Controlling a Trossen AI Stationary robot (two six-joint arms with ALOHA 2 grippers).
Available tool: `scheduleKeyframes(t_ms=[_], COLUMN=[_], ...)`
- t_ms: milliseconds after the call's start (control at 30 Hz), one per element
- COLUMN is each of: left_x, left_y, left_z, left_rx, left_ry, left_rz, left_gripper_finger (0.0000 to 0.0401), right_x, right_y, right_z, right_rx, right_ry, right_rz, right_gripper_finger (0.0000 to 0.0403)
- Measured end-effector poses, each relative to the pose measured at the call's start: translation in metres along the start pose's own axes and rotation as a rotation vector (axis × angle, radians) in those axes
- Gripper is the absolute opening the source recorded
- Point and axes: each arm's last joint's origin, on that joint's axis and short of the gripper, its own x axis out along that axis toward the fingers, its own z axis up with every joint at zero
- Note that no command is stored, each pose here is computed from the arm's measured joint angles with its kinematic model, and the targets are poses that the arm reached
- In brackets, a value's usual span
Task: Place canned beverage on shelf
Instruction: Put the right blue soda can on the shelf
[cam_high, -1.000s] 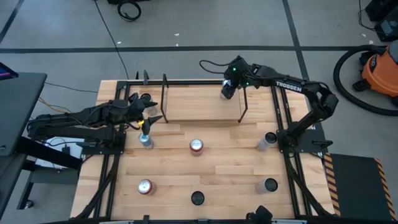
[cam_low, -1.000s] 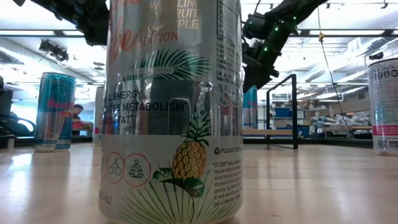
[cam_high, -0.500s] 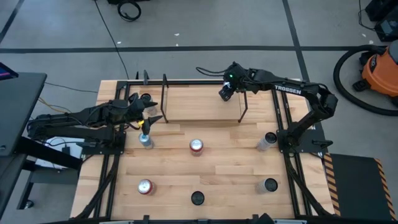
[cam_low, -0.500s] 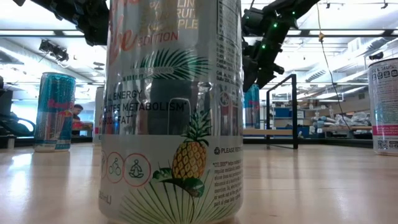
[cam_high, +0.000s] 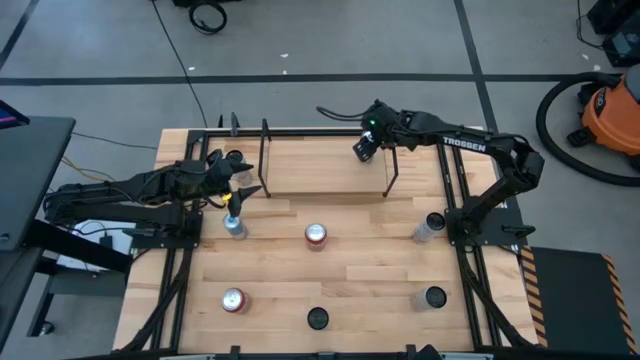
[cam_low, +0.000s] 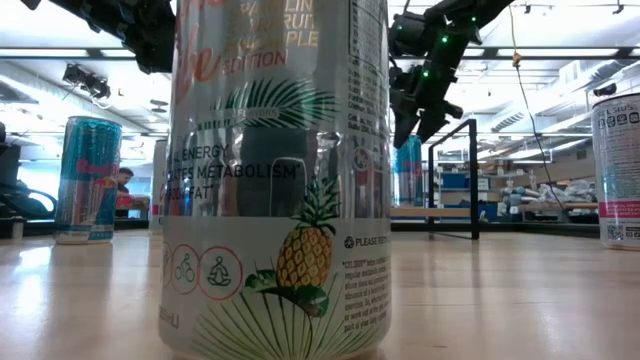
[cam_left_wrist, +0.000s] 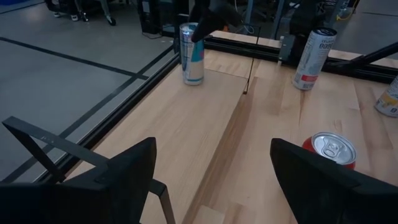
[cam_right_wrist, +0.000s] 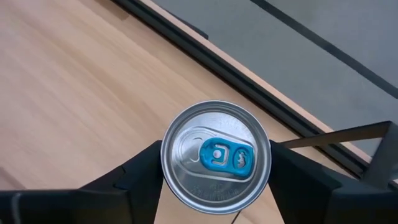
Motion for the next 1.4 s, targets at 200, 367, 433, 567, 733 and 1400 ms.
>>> scheduleKeyframes(t_ms=[200,367,433,567,733,1400], left_x=[-0.0001,-0.0001,-0.0001,0.0000,0.0000,0.0000], left_y=[0.0000,0.0000,0.0000,0.0000,0.0000,0.0000], left_z=[0.0001,0.0000,0.0001,0.0000,-0.0001,-0.0002], left_rx=[-0.001,-0.001,-0.001,0.000,0.000,0.000], left_ry=[-0.001,0.000,-0.001,0.000,0.001,0.002], left_rz=[0.000,0.000,0.000,0.000,0.000,0.000], left_gripper_finger=[0.0318,0.0318,0.0318,0.0318,0.0318,0.0318], right_x=[0.0001,0.0003,0.0003,0.0003,0.0003,-0.0078], right_y=[0.0001,-0.0005,-0.0008,-0.0011,-0.0011,-0.0061], right_z=[-0.0002,-0.0001,-0.0001,0.0000,0.0000,0.0048], right_rx=[0.007,0.007,0.007,0.013,-0.007,-0.014], right_ry=[0.004,0.004,0.001,0.001,0.001,-0.052], right_rz=[0.005,0.003,-0.008,-0.012,-0.012,-0.007], right_gripper_finger=[0.0279,0.0282,0.0281,0.0279,0.0283,0.0323])
